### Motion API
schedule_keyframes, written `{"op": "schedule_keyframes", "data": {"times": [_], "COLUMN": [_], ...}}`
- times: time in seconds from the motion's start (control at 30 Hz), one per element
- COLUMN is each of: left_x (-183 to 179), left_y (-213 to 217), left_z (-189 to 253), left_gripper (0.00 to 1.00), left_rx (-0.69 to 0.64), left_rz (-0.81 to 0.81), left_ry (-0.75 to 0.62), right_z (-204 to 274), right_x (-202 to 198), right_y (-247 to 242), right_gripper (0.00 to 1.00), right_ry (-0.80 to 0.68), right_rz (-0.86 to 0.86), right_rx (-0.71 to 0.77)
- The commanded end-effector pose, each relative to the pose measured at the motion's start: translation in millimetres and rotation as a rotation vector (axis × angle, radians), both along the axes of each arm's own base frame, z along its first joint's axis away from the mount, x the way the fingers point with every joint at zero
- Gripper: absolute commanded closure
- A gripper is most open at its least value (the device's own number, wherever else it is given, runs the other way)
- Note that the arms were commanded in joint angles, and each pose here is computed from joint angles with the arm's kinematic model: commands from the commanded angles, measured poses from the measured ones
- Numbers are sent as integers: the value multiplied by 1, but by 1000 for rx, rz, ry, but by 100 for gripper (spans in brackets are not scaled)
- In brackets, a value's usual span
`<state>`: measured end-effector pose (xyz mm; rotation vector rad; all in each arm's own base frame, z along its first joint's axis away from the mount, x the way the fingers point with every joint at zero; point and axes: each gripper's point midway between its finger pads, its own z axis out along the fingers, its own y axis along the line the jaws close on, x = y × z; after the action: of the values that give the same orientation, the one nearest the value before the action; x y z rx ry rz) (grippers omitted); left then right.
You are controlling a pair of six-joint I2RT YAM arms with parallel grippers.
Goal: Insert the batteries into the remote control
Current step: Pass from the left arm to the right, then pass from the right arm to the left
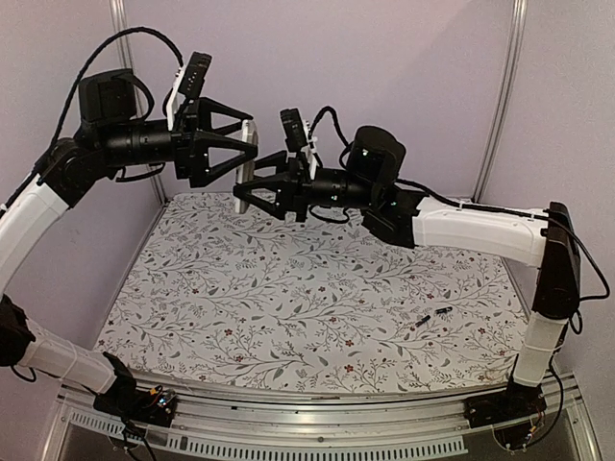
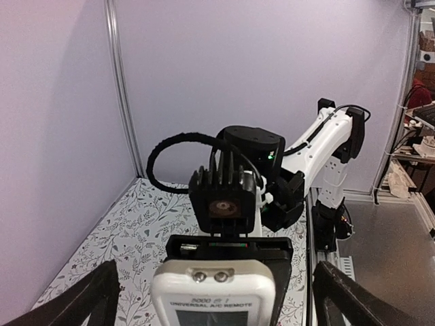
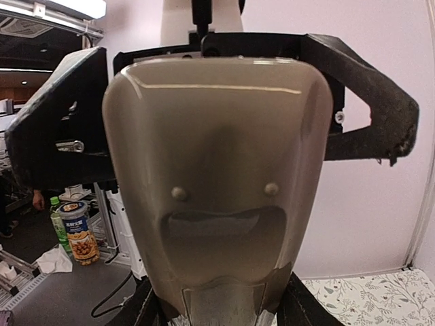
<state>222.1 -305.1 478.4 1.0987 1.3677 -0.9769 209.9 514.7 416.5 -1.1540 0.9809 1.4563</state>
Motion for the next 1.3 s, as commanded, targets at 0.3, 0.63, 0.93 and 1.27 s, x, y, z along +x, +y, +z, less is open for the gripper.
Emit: {"op": "schedule_keyframes", "data": {"times": [0.3,0.63,0.93,1.27], "left_x": [30,67,81,84], "left_y": [17,1,-10,-8], "left_z": [-6,-32,-25,-35], "left_gripper": [3,17,44,97], "left_rx": [-18,20,-12,6], "left_rz": [248,416,437,458], "left_ry": [-38,65,42,70], "right_z": [-37,-31,-28,-12], "right_x": [120,102,80,70], "right_y": [-81,-48,-17,-16], "right_gripper": [100,100,100,100], "right_ry": [48,50,18,35], "right_rz": [-1315,-1217,-1078,-1023], "right_rx": [-279,-241,-231,-178]}}
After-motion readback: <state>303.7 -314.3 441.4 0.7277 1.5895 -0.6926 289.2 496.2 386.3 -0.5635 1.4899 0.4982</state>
